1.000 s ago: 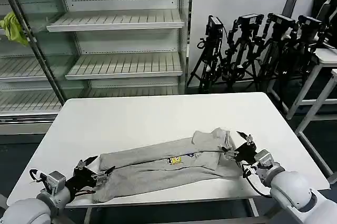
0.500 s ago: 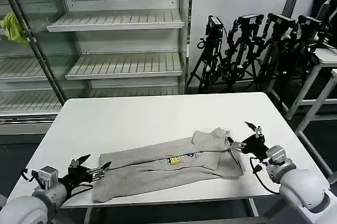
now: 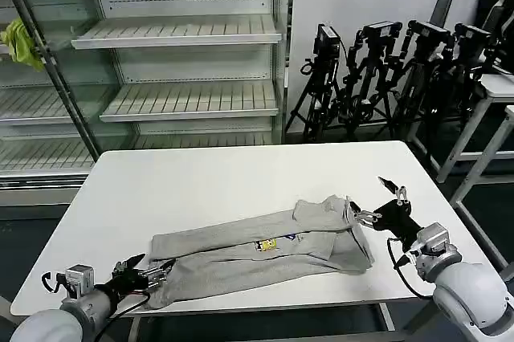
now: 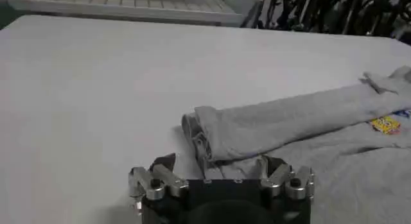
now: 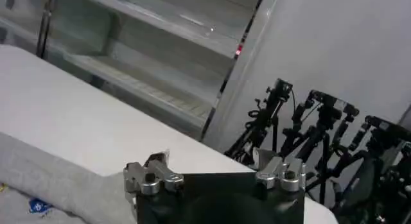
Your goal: Fold and organize the clothes.
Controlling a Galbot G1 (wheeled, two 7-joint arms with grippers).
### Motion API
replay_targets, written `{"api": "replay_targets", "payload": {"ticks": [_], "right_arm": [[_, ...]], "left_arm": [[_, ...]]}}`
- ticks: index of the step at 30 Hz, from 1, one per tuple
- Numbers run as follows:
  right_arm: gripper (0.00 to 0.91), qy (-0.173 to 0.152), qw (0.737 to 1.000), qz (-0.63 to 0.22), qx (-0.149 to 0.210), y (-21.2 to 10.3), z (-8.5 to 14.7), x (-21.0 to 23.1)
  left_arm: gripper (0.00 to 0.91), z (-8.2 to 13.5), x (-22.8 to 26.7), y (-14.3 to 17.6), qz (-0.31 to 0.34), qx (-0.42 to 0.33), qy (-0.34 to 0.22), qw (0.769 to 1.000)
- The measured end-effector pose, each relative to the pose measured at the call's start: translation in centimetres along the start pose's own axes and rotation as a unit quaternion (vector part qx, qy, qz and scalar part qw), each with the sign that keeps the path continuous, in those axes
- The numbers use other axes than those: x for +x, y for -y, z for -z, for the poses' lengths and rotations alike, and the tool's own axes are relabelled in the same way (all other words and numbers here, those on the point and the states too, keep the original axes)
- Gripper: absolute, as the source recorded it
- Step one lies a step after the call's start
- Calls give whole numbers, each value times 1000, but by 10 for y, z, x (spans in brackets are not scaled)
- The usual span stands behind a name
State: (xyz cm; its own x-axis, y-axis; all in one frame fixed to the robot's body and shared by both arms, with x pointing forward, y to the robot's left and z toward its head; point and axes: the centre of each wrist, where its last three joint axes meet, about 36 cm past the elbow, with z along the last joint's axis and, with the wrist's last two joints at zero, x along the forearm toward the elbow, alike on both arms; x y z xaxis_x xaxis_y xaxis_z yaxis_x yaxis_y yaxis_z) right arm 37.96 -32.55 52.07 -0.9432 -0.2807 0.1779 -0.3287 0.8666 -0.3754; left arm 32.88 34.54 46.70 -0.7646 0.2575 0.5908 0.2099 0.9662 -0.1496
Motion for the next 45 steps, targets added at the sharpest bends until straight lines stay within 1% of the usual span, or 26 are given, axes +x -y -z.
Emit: {"api": "replay_targets", "payload": {"ticks": [13, 32, 33, 34, 35, 37, 38, 39, 40, 41, 42, 43, 45], "right_arm": [[907, 0, 1000, -3, -4, -5, -3, 4], [907, -10, 1000, -8, -11, -11, -16, 6], [907, -11, 1000, -7, -11, -11, -17, 6], [907, -11, 1000, -8, -11, -12, -18, 6], [907, -12, 1000, -8, -11, -12, -18, 6], [907, -13, 1000, -8, -11, -13, -20, 6], [907, -13, 1000, -8, -11, -13, -20, 6], [907, -13, 1000, -8, -12, -14, -20, 6], [907, -13, 1000, -8, -12, -14, -21, 6], [907, -14, 1000, -8, -13, -14, -21, 6], [907, -14, 1000, -8, -13, -15, -22, 6], [907, -15, 1000, -7, -14, -16, -22, 6], [907, -16, 1000, -7, -15, -17, -24, 6]], "left_arm": [[907, -5, 1, 3, -10, 21, -3, 1000], [907, -4, -4, 1, -20, 60, 3, 998], [877, -4, -4, 1, -20, 62, 3, 998], [806, -4, -5, 1, -20, 63, 3, 998], [776, -4, -5, 1, -21, 64, 3, 998], [665, -5, -6, 0, -21, 66, 3, 998], [544, -5, -7, -1, -20, 66, 3, 998], [514, -5, -7, -1, -20, 66, 2, 998], [413, -5, -7, -2, -19, 67, 2, 998], [363, -5, -8, -2, -19, 67, 1, 998], [282, -6, -8, -3, -19, 67, 1, 998], [222, -6, -8, -3, -19, 67, 0, 998], [181, -7, -9, -3, -19, 66, -1, 998]]}}
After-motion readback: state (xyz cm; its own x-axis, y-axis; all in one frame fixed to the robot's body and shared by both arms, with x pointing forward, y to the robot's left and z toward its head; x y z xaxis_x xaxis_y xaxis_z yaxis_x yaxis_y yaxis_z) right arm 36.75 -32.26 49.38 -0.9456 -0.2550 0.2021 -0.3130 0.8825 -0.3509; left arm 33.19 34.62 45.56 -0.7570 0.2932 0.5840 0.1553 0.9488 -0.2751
